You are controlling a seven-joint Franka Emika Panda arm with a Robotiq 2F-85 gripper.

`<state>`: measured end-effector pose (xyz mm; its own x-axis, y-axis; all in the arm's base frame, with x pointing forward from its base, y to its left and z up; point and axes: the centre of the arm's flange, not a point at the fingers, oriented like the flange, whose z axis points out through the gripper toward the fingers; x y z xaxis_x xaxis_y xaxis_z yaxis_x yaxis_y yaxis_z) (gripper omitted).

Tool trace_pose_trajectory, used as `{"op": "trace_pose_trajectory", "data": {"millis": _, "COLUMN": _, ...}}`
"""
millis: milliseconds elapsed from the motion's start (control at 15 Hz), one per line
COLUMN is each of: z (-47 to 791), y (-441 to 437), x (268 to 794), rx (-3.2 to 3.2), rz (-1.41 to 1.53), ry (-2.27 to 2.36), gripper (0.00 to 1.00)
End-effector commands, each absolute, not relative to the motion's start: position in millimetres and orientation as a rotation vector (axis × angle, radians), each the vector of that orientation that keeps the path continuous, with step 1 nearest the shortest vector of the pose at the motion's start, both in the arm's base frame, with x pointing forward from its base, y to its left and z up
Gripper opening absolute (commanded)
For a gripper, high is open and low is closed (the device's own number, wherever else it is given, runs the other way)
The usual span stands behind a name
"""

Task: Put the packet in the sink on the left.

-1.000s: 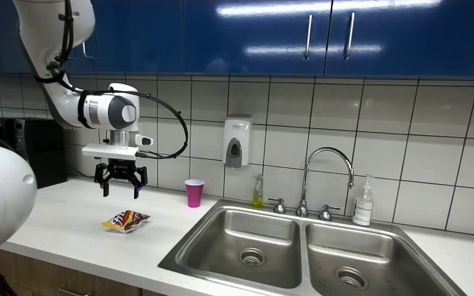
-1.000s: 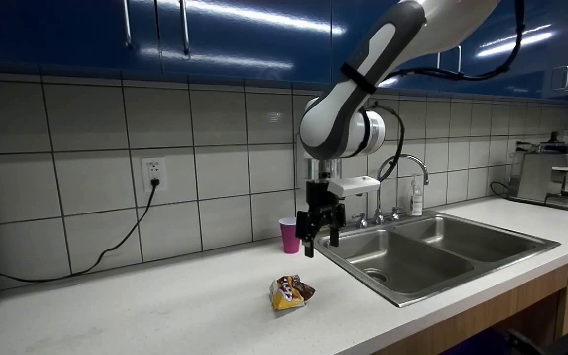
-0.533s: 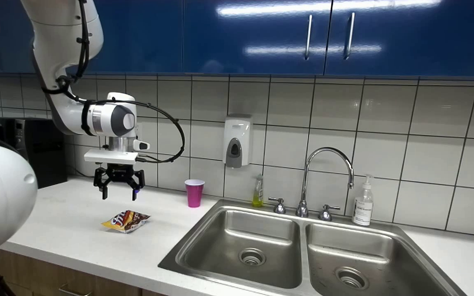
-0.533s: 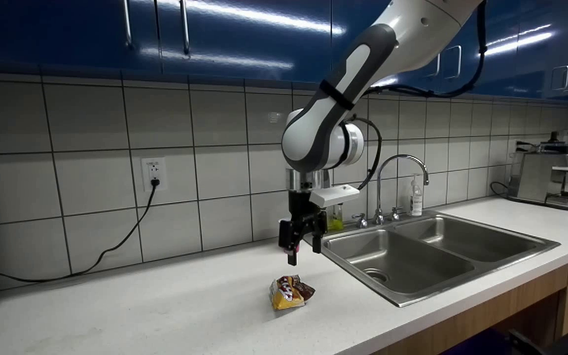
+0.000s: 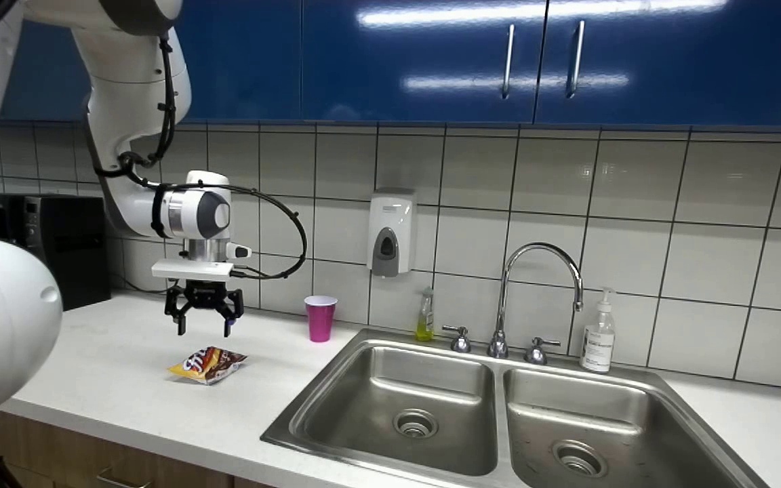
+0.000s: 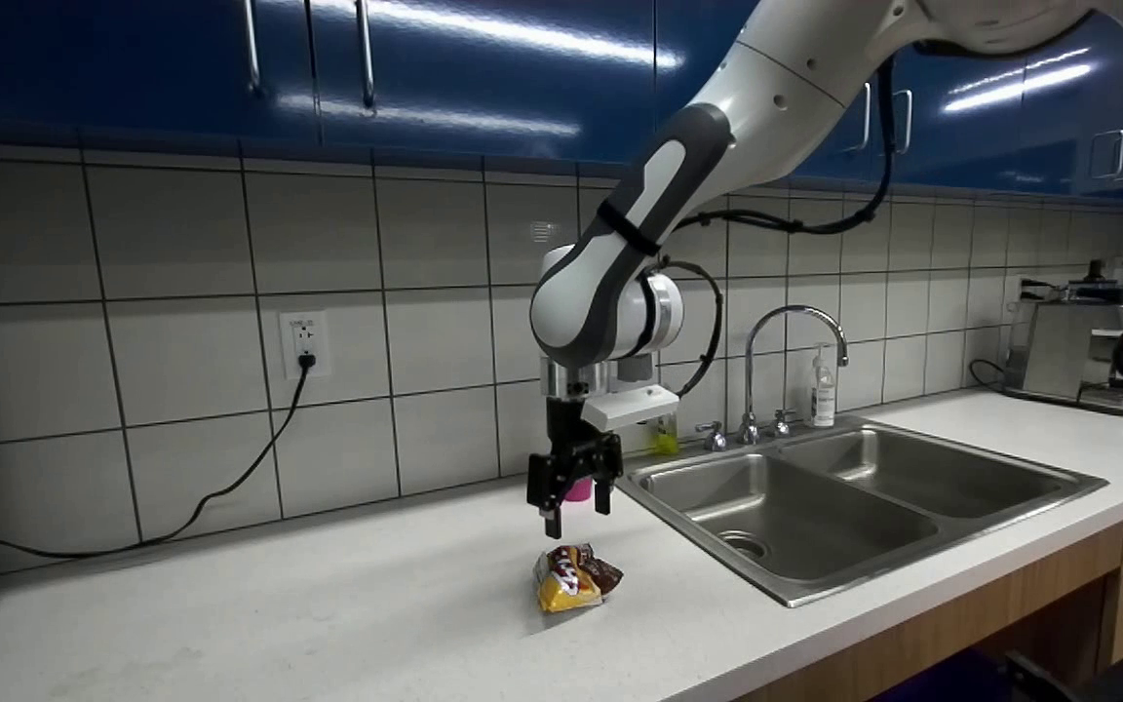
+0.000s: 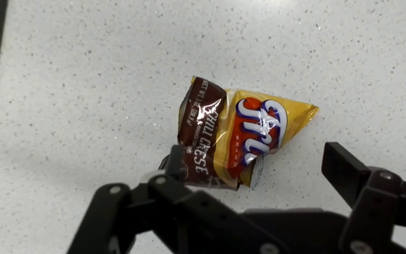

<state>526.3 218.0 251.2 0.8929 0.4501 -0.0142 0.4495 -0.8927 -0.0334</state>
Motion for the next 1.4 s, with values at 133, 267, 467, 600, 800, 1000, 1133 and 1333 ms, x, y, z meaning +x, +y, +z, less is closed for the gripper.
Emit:
{"op": "trace_pose_trajectory", "data": {"millis": 133, "z": 227.9, "y": 229.7, "x": 550.2, "rx": -3.063, "rz": 0.077, "ry": -0.646, "gripper": 1.00}}
{"op": "trace_pose_trajectory", "data": {"millis": 267, "z": 219.8, "y": 228.9, "x": 553.6, "rx": -3.065, "rz": 0.090, "ry": -0.623, "gripper": 1.00}}
{"op": "trace_pose_trajectory", "data": {"millis": 467, "z": 211.0, "y": 225.0, "x": 557.1, "rx": -3.076, "rz": 0.110, "ry": -0.589, "gripper": 1.00}}
{"op": "trace_pose_trajectory", "data": {"millis": 600, "z": 207.6, "y": 222.3, "x": 558.8, "rx": -3.080, "rz": 0.115, "ry": -0.577, "gripper": 1.00}}
{"op": "trace_pose_trajectory", "data": {"millis": 800, "z": 204.0, "y": 219.5, "x": 560.9, "rx": -3.085, "rz": 0.122, "ry": -0.561, "gripper": 1.00}}
{"op": "trace_pose_trajectory", "data": {"millis": 1000, "z": 201.8, "y": 218.4, "x": 561.0, "rx": -3.084, "rz": 0.130, "ry": -0.558, "gripper": 0.65}}
{"op": "trace_pose_trajectory", "data": {"millis": 1133, "z": 200.6, "y": 217.7, "x": 561.1, "rx": -3.082, "rz": 0.137, "ry": -0.555, "gripper": 0.49}}
{"op": "trace_pose_trajectory", "data": {"millis": 1333, "z": 198.6, "y": 216.2, "x": 560.8, "rx": -3.081, "rz": 0.149, "ry": -0.550, "gripper": 0.24}}
